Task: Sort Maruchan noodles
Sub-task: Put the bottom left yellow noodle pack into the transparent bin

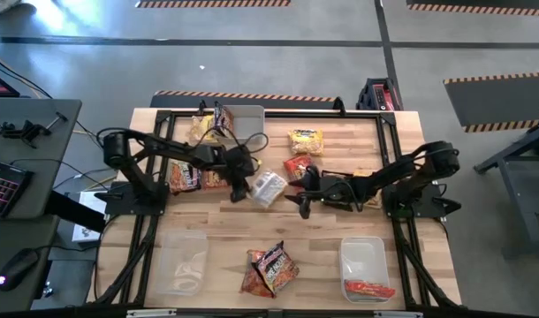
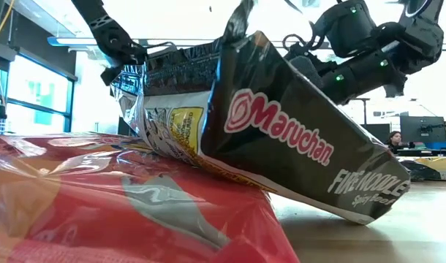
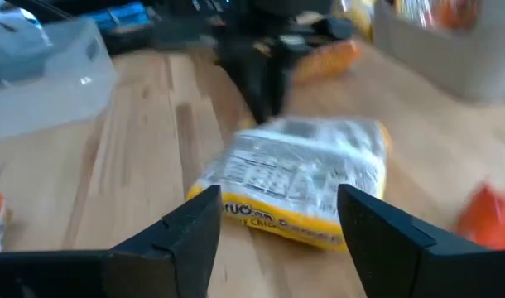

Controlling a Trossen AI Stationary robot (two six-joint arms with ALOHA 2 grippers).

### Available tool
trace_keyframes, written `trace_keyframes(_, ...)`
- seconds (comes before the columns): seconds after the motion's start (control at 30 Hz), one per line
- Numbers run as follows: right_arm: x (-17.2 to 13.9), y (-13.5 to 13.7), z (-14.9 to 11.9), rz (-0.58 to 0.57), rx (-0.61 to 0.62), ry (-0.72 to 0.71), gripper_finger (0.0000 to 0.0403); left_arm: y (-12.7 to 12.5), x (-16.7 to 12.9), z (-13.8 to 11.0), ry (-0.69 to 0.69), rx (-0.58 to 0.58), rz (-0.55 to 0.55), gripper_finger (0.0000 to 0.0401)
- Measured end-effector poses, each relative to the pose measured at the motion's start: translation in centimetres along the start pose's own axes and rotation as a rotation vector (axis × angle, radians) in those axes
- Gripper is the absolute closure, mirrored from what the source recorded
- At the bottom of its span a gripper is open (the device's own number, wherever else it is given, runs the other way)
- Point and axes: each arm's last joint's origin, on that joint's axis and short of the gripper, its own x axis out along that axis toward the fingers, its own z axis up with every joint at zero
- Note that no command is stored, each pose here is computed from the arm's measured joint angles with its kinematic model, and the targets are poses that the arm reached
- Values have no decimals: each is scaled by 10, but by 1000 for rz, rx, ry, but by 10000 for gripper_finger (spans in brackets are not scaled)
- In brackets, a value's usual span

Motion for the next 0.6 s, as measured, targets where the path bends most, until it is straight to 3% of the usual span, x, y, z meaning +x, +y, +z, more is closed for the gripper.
trace_keyframes(0.13, -13, -1, 5, 6, 129, 94, 213, -15, 5, 8, -73, 5, -161, 393)
trace_keyframes(0.3, -25, 0, 7, 64, 383, 213, 227, -36, 7, 20, -193, 21, -246, 395)
trace_keyframes(0.47, -27, 2, -4, 28, 616, 336, 197, -53, 7, 28, -281, 59, -296, 394)
trace_keyframes(0.6, -25, 4, -11, -36, 712, 346, 161, -59, 7, 30, -304, 77, -314, 394)
